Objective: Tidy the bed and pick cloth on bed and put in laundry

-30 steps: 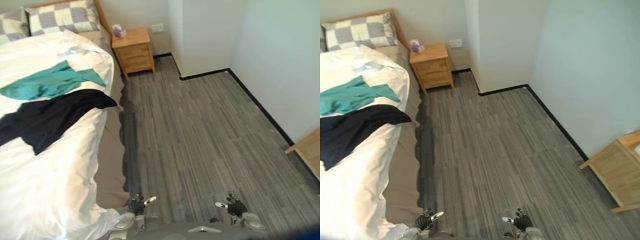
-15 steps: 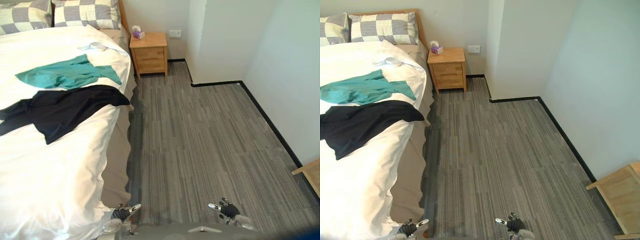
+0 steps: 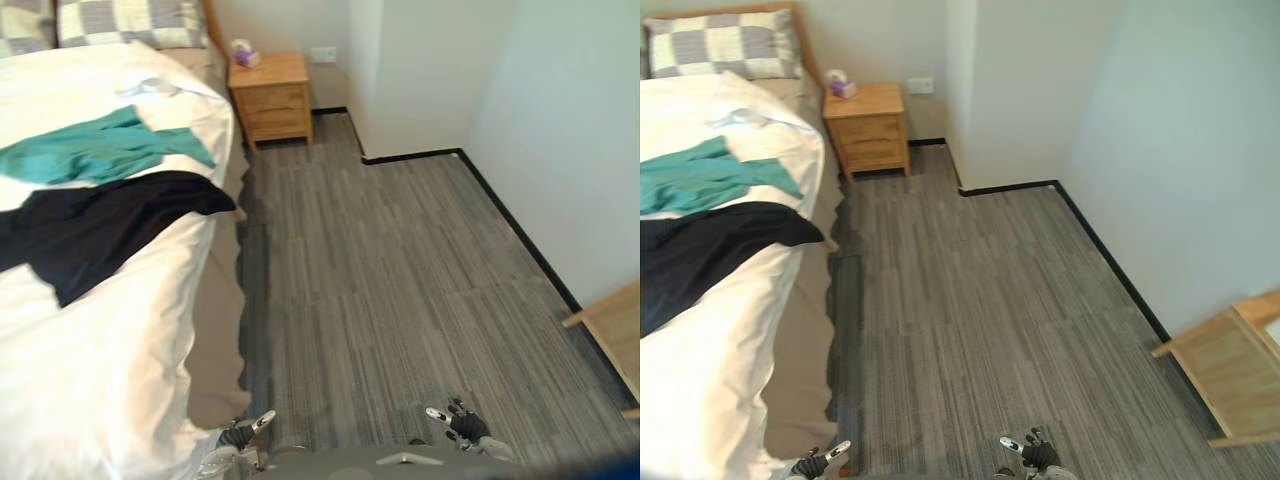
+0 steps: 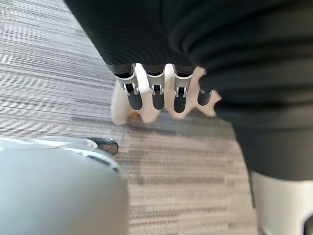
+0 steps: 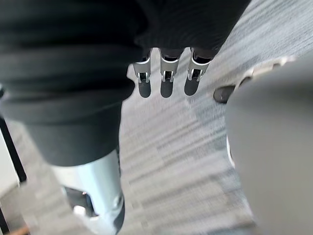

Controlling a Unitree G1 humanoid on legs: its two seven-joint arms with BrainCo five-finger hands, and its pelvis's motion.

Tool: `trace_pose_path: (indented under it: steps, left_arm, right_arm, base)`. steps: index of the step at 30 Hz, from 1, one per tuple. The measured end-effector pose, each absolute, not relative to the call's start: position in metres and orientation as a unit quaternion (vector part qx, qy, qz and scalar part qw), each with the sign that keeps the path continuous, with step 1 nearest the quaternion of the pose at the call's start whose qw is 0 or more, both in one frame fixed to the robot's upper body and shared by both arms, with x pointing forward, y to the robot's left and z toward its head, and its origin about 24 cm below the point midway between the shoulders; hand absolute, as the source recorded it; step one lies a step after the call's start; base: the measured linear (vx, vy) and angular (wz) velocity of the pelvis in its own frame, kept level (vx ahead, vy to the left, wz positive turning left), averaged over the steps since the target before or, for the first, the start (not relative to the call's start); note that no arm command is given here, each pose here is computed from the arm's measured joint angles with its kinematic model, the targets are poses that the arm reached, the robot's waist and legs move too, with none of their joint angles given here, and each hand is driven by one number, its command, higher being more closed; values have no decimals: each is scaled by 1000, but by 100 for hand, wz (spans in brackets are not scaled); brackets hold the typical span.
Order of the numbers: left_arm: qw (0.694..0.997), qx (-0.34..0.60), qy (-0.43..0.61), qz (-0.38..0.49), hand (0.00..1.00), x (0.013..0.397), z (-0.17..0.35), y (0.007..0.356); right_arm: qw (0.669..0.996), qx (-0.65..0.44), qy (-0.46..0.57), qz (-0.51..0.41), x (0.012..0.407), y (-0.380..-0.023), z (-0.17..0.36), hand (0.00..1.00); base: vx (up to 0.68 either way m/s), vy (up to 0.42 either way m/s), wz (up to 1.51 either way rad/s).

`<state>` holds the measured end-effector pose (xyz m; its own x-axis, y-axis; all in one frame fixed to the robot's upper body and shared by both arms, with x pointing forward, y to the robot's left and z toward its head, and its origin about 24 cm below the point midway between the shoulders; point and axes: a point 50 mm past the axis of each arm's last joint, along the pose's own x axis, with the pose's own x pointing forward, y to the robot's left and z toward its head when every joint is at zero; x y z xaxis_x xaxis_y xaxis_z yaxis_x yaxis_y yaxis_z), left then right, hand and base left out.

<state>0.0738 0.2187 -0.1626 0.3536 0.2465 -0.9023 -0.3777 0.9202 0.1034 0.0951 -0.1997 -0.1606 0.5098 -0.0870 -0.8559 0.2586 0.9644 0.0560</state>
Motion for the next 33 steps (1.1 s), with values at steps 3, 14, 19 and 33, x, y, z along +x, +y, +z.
trace_pose_path:
  steps: [3,14,19,33]
  left_arm:
    - [823,-91,517,217,0,78,-161,218]
    - [787,-126,559,228,0,44,-169,210]
    - [783,-119,567,227,0,46,-168,215]
    - [822,-143,509,212,0,95,-162,199]
  right_arm:
    - [861,64,496,-93,89,-213,-160,0]
    - [861,55,496,-94,86,-218,-159,0]
    - [859,68,495,-114,82,-217,-161,0]
    - [849,98,498,-148,66,-204,-163,0]
  base:
    - [63,-38,-17]
    - [187,63,-18]
    - [311,146,3]
    - [378,-144,73]
